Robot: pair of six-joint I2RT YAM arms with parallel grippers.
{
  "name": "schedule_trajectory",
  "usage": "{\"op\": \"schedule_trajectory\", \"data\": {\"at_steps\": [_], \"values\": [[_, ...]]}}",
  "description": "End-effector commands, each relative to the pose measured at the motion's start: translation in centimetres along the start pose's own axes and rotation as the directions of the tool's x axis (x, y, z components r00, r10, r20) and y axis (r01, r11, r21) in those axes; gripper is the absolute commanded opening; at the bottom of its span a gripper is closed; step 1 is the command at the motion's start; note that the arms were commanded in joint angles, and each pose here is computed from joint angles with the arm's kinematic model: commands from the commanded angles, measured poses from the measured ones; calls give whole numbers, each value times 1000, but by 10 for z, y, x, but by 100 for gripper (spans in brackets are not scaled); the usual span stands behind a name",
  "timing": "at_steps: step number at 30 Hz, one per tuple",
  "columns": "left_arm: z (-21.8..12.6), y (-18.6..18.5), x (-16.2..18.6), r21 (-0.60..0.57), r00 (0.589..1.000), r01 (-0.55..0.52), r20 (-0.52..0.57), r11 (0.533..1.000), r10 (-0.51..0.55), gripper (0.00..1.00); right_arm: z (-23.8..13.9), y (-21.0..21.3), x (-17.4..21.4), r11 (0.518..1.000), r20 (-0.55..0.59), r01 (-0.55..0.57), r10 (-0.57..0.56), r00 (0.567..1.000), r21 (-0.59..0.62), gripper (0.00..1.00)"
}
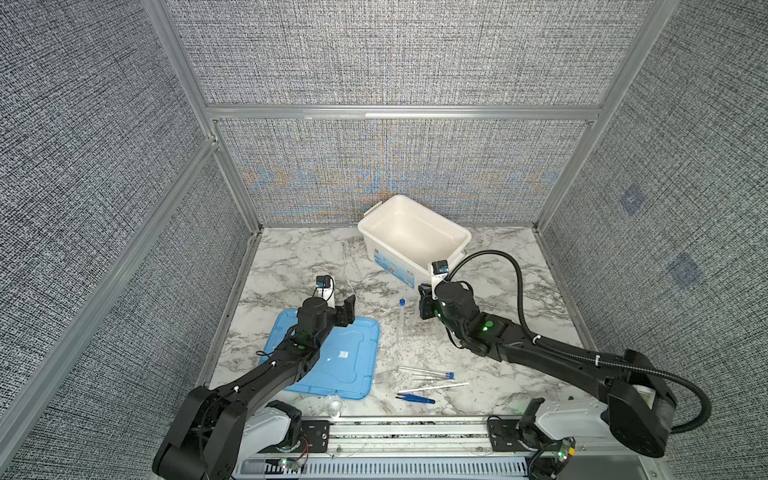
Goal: Organize the chemistry lab equipment
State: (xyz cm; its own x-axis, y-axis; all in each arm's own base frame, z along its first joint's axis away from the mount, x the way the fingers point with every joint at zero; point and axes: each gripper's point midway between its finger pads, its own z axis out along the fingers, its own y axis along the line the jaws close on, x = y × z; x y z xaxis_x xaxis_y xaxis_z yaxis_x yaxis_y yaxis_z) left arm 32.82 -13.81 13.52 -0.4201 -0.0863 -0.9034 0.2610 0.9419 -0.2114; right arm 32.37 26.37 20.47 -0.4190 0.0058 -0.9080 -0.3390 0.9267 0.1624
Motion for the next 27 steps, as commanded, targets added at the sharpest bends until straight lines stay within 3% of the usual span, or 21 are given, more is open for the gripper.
{"op": "schedule_trajectory", "data": {"at_steps": [1,27], "values": [[-1,-2,-7,11,1000,-9,29,1000,9,79,1,7,-25,1000,107,13,-10,994,-24,14],[0,0,-4,0,1000,-15,24,1000,15,79,-1,13,9,987,107,128,-118,987,-100,14]]}}
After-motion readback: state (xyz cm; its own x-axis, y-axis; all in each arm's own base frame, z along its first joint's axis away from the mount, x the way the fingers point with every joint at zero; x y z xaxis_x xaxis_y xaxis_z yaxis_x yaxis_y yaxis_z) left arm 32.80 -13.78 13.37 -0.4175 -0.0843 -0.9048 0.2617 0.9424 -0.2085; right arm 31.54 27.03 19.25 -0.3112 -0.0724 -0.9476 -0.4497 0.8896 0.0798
